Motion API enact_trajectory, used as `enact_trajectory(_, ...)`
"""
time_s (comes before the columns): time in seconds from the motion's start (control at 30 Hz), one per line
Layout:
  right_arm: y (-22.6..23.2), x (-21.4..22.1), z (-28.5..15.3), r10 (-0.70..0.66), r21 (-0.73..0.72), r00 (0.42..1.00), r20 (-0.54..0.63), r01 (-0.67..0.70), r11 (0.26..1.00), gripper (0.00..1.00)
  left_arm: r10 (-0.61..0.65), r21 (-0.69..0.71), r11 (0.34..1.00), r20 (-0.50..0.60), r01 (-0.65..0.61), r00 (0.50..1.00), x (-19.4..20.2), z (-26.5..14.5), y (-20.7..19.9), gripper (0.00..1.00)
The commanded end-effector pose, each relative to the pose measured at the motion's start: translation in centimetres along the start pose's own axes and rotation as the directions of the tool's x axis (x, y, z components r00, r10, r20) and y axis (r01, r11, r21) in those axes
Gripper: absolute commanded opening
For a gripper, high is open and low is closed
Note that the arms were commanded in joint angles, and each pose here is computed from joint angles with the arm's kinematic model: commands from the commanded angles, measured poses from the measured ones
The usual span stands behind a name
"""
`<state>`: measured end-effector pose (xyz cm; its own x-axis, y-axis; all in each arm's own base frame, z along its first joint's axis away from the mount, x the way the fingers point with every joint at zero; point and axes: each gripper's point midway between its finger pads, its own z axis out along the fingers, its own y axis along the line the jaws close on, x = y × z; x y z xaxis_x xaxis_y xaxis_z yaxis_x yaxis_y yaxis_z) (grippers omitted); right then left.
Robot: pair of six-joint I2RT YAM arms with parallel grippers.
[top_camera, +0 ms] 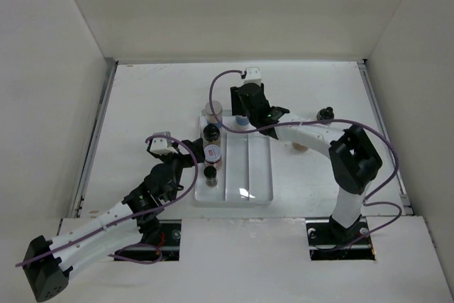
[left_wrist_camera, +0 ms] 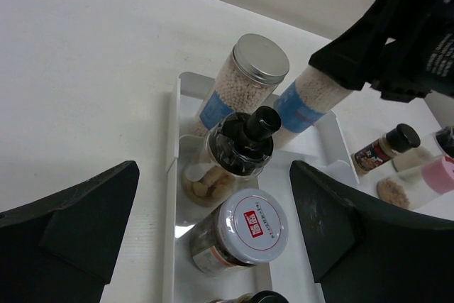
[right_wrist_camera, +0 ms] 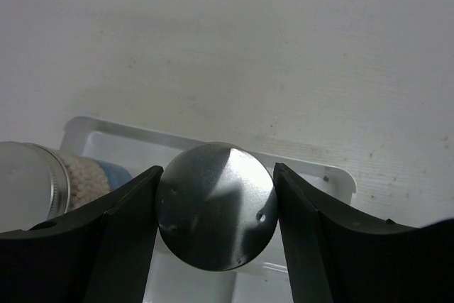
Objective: Organize the condiment bottles
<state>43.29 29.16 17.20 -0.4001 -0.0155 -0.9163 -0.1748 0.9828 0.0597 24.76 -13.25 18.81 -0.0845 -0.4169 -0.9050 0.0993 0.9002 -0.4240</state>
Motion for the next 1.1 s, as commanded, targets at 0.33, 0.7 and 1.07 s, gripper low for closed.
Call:
enact_trajectory(0.33, 2.7, -3.9, -0.3, 0.058, -0.013, 0.987, 0.147, -0.056, 0.998, 0.75, -0.022, 0.028, 0.999, 0.021, 0.021, 1.000, -0.4, 0.2, -0.9, 0.89)
enact_trajectory(0.7, -6.6, -5.2, -7.0, 0.107, 0.092, 0.971, 0.215, -0.129, 0.987, 0.94, -0.033, 0.047, 0.998, 0.024, 0.031, 0.999, -0.6, 0.0, -1.4, 0.89)
enact_trajectory(1.07, -26.3, 0.7, -10.1, 0.170, 0.531, 0.967, 0.190, -0.247, 0.811, 0.95, -0.024, 0.071, 0.997, 0.004, 0.023, 1.000, -0.3, -0.3, -2.2, 0.89)
